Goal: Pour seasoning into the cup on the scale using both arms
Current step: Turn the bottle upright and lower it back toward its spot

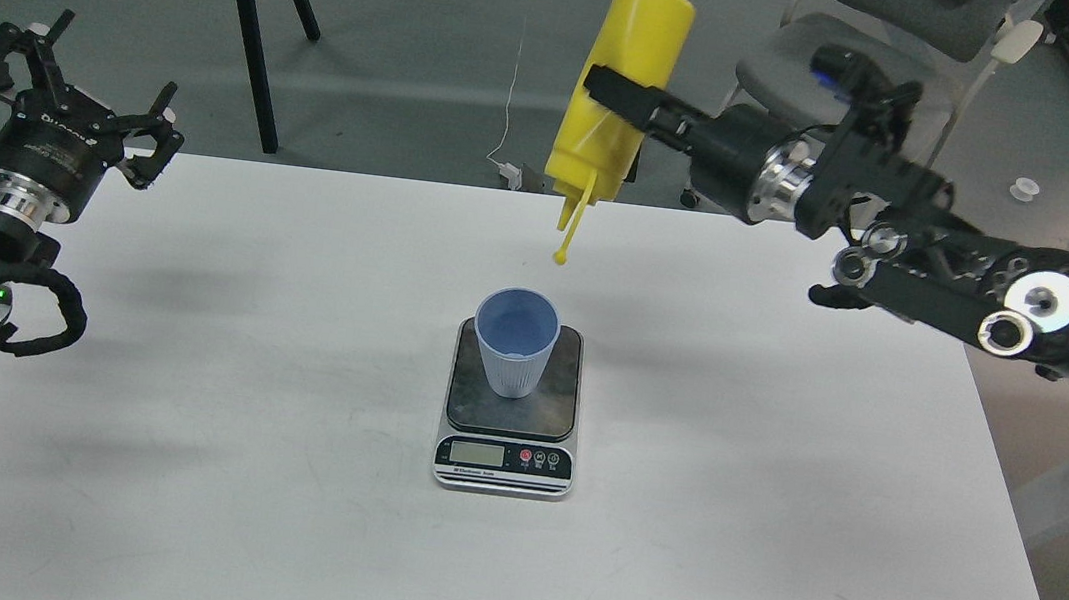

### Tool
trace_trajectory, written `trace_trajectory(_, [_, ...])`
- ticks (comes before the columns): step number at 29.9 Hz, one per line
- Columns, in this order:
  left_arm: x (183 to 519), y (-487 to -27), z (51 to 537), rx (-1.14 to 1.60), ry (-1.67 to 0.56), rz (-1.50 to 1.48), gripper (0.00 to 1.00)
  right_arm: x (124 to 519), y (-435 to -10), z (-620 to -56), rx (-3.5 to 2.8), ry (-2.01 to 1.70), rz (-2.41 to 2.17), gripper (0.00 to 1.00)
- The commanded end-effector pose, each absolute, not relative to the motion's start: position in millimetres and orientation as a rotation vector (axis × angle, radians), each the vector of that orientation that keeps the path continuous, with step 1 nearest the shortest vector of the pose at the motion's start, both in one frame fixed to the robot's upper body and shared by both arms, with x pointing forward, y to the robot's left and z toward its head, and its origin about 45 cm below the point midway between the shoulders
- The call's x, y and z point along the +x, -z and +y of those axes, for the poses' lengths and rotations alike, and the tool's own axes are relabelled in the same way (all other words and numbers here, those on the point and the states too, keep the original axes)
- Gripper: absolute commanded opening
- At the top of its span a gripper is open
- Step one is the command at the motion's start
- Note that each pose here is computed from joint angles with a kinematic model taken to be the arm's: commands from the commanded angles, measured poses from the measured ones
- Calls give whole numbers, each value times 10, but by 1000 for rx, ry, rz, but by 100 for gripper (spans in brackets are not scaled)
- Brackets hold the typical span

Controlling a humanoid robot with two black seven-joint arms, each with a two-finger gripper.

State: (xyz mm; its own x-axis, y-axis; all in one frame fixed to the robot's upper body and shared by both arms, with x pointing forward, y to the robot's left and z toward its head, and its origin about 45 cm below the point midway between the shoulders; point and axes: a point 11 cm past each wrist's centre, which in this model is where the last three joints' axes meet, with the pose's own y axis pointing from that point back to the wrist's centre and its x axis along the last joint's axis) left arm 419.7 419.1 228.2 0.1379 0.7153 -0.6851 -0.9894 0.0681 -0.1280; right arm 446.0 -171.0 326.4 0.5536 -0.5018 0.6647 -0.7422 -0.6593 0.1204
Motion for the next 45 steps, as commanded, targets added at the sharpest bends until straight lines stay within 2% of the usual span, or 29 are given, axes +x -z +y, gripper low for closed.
trace_trajectory(1, [4204,-2286,4181,-666,-1371,515,100,4424,-3422,-2145,2533,-569,-1166,45])
trace_trajectory(7, [4202,-2237,4119,-673,-1364,532,100,4368,-3358,-2773,2690,-20,-1525,45])
trace_trajectory(14, [4212,-2213,4037,-674,-1349,541,100,4120,-2788,-3253,2834,842,-1718,45])
trace_trajectory(16, [4209,-2213,4046,-669,-1350,540,100,4024,-2608,-3365,2861,980,-1729,45])
trace_trajectory(22, [4203,-2205,4049,-662,-1350,540,100,3701,-1947,-3461,2726,1279,-1852,45])
trace_trajectory(32, [4160,-2141,4064,-650,-1358,548,100,3376,-1247,-3404,2487,1668,-2011,45])
trace_trajectory(40, [4157,-2111,4024,-640,-1352,556,100,3261,-962,-3230,2414,1750,-1998,47])
trace_trajectory(45, [4152,-2097,4018,-630,-1351,556,100,3035,-712,-3258,2310,1807,-2033,48])
